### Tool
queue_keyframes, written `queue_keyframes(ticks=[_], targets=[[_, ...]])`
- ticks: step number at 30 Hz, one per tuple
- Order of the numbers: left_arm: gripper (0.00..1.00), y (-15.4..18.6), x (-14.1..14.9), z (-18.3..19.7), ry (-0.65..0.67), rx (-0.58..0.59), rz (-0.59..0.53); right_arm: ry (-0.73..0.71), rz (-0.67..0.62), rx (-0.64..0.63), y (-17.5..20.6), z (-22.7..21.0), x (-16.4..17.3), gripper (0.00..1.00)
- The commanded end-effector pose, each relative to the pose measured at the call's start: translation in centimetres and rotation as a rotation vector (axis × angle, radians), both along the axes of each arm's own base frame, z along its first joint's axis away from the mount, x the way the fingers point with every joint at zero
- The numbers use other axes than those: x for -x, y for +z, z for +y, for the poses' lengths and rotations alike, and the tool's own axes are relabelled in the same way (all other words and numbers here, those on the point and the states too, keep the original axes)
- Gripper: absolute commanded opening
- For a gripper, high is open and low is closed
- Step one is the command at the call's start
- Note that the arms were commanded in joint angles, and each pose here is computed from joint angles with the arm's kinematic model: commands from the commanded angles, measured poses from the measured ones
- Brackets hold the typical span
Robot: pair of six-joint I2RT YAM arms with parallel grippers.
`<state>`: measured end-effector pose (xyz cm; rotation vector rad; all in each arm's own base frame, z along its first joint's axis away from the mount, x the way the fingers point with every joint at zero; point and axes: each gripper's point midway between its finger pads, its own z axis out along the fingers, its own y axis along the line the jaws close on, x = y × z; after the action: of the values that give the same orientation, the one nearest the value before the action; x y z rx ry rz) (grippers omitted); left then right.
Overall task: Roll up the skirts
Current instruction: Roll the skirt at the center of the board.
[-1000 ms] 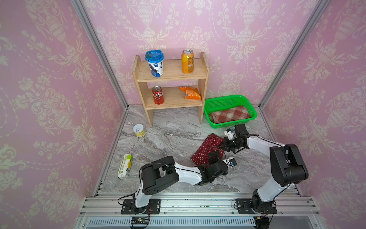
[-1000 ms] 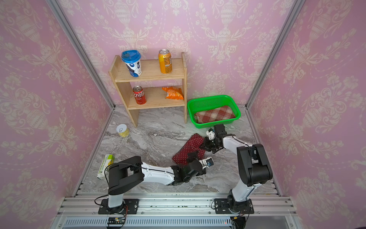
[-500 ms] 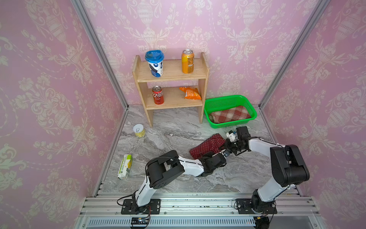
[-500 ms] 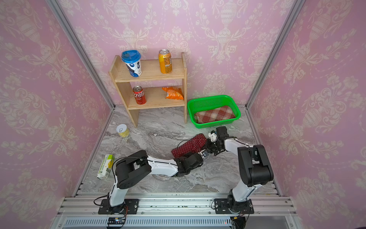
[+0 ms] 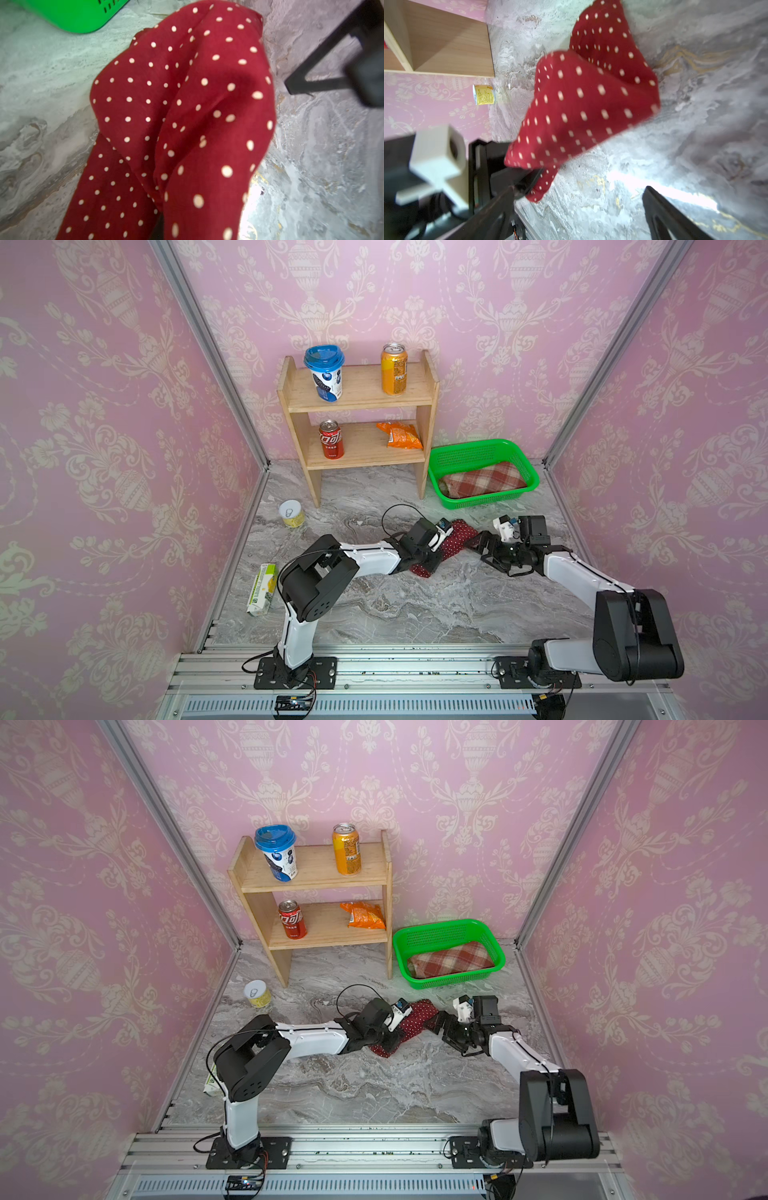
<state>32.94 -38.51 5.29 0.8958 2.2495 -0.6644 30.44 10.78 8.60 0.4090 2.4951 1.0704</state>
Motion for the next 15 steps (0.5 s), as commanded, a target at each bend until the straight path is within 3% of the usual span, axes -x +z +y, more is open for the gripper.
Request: queue_keyframes(ticks=[1,7,15], targets=[[0.02,-0.2,2.6,-2.0,-0.079,0.143,0.227,-0.033,-0.02,-0.005,-0.9,-0.3,0.7,0.99],[0.02,-1.3,2.3,-2.5,-0.066,0.293,0.348,-0.053,-0.025,-0.084,-2.4,0.4,0.5,0.99],[0.03,-1.7,2.2,-2.8,-0.066,0.413,0.424,-0.09,-0.08,-0.196,-2.5,1.1,-3.2,0.99]])
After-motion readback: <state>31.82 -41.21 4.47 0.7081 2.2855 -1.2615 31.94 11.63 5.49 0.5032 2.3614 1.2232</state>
